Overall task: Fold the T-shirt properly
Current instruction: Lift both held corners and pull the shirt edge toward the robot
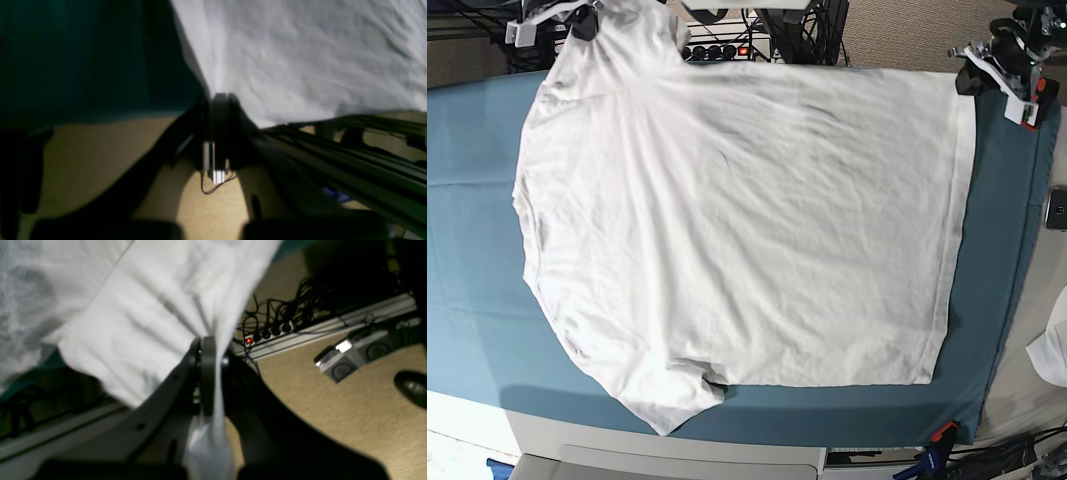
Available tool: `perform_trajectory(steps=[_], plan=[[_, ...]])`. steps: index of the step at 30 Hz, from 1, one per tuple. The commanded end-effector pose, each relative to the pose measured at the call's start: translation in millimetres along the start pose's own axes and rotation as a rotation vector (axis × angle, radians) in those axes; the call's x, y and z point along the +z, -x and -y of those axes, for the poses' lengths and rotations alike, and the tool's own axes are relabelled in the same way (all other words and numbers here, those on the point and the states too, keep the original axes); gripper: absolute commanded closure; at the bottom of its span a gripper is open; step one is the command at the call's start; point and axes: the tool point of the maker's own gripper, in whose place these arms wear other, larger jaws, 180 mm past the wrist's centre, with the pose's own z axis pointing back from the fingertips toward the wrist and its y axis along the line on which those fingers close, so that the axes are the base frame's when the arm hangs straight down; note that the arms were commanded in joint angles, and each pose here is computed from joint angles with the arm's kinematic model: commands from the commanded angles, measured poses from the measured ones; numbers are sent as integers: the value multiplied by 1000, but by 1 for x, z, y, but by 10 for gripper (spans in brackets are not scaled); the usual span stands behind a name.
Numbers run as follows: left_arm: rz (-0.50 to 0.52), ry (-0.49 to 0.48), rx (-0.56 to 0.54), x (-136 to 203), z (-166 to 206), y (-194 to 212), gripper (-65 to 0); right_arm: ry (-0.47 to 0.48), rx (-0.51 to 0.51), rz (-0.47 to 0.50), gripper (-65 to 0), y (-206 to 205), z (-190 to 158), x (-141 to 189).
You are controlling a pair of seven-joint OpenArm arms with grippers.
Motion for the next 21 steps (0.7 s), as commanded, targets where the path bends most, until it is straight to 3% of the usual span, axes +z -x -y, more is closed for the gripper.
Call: perform_trajectory(steps=[1,21], plan=[[14,4,-15,4,1,-6,0,16,8,-11,0,1,5,9],[-45,5,4,11,6,18,0,31,-26,-109,0,32,11,31]])
